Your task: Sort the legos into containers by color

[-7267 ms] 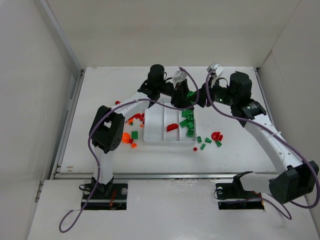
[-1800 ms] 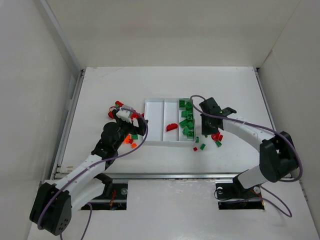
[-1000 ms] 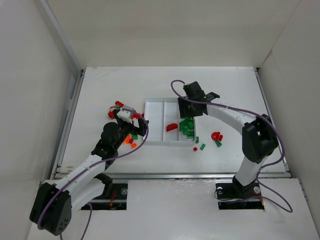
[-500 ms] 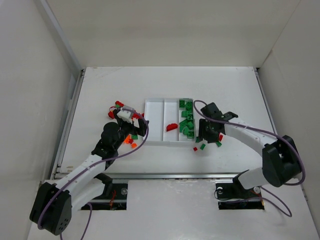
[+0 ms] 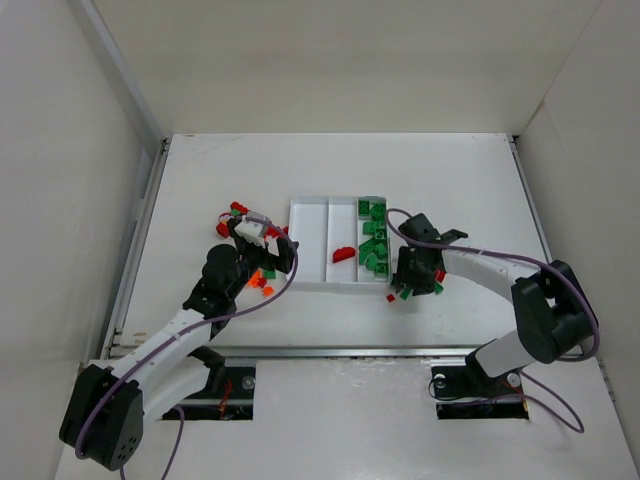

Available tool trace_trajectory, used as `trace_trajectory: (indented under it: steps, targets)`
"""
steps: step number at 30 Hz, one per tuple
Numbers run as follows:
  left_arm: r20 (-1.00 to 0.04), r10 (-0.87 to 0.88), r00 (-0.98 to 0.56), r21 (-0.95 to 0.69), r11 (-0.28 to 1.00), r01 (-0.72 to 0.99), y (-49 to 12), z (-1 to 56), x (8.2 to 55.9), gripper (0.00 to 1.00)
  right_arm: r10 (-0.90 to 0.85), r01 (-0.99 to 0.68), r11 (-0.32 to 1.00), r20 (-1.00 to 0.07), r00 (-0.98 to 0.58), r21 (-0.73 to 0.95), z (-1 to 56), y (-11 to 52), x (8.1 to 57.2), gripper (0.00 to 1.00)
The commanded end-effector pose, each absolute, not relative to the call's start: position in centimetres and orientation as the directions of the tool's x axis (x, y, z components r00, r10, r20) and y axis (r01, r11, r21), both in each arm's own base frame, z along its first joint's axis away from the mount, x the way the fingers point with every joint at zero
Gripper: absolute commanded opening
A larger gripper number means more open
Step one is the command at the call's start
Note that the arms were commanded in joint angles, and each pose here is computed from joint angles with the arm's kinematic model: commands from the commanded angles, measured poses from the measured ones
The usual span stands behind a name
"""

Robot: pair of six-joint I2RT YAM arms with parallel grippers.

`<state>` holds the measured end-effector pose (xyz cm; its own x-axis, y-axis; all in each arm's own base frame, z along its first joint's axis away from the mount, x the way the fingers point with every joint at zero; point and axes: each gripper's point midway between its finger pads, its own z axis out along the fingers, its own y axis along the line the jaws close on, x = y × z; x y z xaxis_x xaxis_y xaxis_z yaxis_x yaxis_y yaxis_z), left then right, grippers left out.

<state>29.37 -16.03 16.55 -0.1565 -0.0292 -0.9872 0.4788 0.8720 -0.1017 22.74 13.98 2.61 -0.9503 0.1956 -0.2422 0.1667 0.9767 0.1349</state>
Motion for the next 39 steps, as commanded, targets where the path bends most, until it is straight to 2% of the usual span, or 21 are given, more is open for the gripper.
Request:
trace_trajectory:
  steps: [1, 9, 13, 16, 17, 21, 24, 25, 29, 31, 36, 37, 39]
  targets:
    - [-0.994, -0.052, -0.092, -0.092, 0.857, 0.507, -16.6, 18.6, 29.4, 1.0, 0.231, 0.196, 0.969, -0.274, -0.933, 0.15, 2.8, 13.9, 23.1, 0.51]
    - [-0.994, -0.052, -0.092, -0.092, 0.857, 0.507, -16.6, 18.6, 29.4, 1.0, 0.257, 0.216, 0.961, -0.265, -0.929, 0.172, 1.6, 13.8, 23.1, 0.5]
    - [-0.994, -0.052, -0.092, -0.092, 0.857, 0.507, -16.6, 18.6, 29.4, 1.0, 0.255, 0.22, 0.963, -0.27, -0.929, 0.155, 1.4, 13.6, 23.7, 0.45]
    - [-0.994, -0.048, -0.1, -0.092, 0.858, 0.506, -16.6, 18.3, 29.4, 1.0, 0.255, 0.22, 0.964, -0.271, -0.928, 0.152, 1.4, 13.3, 23.8, 0.32]
    - [-0.994, -0.048, -0.1, -0.092, 0.858, 0.506, -16.6, 18.3, 29.4, 1.0, 0.255, 0.22, 0.964, -0.271, -0.928, 0.152, 1.4, 13.3, 23.8, 0.23]
    - [-0.994, -0.048, -0.1, -0.092, 0.858, 0.506, -16.6, 18.3, 29.4, 1.0, 0.269, 0.245, 0.963, -0.325, -0.907, 0.113, 2.5, 11.8, 24.2, 0.0]
    - [-0.994, -0.048, -0.1, -0.092, 0.858, 0.506, -16.6, 18.3, 29.4, 1.0, 0.253, 0.221, 0.967, -0.427, -0.868, 0.124, 5.8, 11.6, 26.1, 0.0]
    - [-0.994, -0.048, -0.1, -0.092, 0.858, 0.506, -16.6, 18.3, 29.4, 1.0, 0.225, 0.193, 0.974, -0.498, -0.838, 0.116, 7.9, 12.2, 27.4, 0.0]
    - [-0.994, -0.048, -0.1, -0.092, 0.858, 0.506, -16.6, 18.3, 29.4, 1.0, 0.135, 0.081, 0.99, -0.652, -0.746, 0.112, 13.2, 14.4, 30.8, 0.0]
    - [-0.994, -0.048, -0.1, -0.092, 0.858, 0.506, -16.6, 18.3, 29.4, 1.0, 0.058, -0.011, 0.995, -0.674, -0.737, 0.097, 14.0, 15.8, 32.0, 0.0]
    - [-0.994, -0.048, -0.1, -0.092, 0.858, 0.506, -16.6, 18.3, 29.4, 1.0, -0.047, -0.099, 0.994, -0.643, -0.764, 0.044, 13.1, 18.3, 35.6, 0.0]
    - [-0.994, -0.048, -0.1, -0.092, 0.858, 0.506, -16.6, 18.3, 29.4, 1.0, -0.06, -0.115, 0.992, -0.638, -0.768, 0.046, 12.9, 18.8, 35.9, 0.03]
    - [-0.994, -0.048, -0.1, -0.093, 0.853, 0.514, -16.7, 18.3, 29.4, 1.0, -0.064, -0.139, 0.988, -0.647, -0.76, 0.065, 13.4, 19.8, 36.9, 0.17]
